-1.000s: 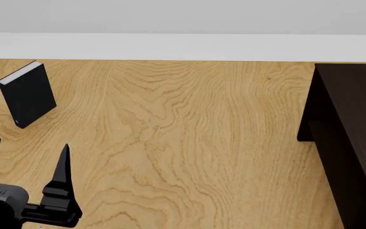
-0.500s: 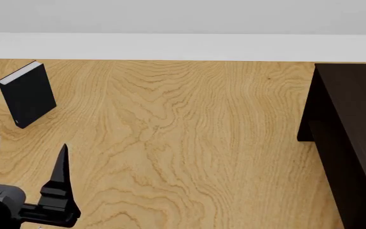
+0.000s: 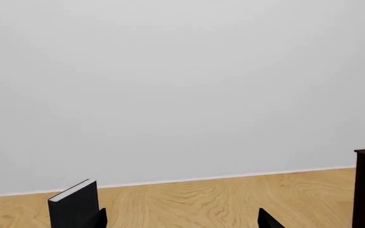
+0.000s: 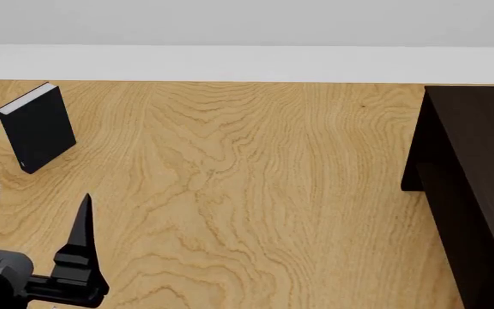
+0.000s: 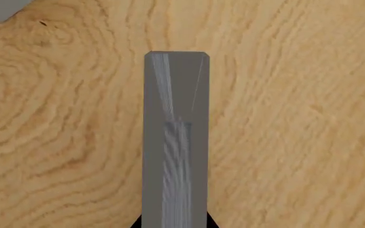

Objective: Pick up the book on the right and place it on the cabinet shelf.

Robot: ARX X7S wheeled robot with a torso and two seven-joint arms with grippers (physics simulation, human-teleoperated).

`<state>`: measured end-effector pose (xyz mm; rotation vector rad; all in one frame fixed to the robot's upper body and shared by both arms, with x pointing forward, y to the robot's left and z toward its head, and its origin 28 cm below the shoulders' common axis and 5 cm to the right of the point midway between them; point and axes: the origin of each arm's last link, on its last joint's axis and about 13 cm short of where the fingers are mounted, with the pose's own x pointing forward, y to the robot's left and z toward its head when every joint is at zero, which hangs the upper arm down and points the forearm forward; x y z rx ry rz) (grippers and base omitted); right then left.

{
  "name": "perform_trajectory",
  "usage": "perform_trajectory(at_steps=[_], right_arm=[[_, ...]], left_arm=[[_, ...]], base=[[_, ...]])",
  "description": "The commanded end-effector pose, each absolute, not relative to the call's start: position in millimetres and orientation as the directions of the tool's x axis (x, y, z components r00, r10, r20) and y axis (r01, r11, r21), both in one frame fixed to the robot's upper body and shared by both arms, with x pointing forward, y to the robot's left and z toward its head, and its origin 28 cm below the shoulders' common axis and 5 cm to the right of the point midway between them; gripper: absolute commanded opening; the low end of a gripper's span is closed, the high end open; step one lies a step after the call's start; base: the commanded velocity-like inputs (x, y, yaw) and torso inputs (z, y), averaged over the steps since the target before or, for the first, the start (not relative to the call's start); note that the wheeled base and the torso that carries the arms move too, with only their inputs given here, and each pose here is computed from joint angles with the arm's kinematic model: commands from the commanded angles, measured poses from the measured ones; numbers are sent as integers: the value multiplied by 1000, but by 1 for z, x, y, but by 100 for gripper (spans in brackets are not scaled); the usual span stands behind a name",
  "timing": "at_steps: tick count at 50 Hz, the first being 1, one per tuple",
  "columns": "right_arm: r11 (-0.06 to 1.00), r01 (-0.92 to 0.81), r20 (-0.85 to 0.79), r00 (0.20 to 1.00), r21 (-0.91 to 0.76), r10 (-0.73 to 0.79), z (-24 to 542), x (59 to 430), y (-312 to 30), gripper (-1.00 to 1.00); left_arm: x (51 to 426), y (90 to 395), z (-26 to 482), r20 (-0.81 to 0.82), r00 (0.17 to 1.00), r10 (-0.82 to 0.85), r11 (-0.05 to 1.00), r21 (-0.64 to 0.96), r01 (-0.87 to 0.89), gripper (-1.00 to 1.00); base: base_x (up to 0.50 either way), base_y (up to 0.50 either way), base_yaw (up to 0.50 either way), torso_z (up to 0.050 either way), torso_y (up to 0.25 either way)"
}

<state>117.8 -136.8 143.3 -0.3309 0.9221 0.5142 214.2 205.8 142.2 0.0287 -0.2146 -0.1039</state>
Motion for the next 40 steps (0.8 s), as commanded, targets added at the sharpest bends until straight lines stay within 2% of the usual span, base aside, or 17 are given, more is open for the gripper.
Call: perform_trajectory(at_steps=[1, 28, 40], right_arm=[[829, -552, -788, 548, -89, 281, 152, 119, -138, -100], [798, -529, -601, 749, -288, 280, 182, 141, -129, -100], [803, -518, -545, 781, -294, 304, 190, 147, -126, -100]], left_arm=[[215, 205, 141, 212, 971, -108, 994, 35, 102, 100], [219, 208, 137, 209, 973, -94, 996, 27, 90, 100], [218, 210, 139, 213, 973, -89, 996, 25, 86, 100]], base=[[0, 0, 0, 0, 0], [0, 0, 0, 0, 0], [0, 0, 0, 0, 1]])
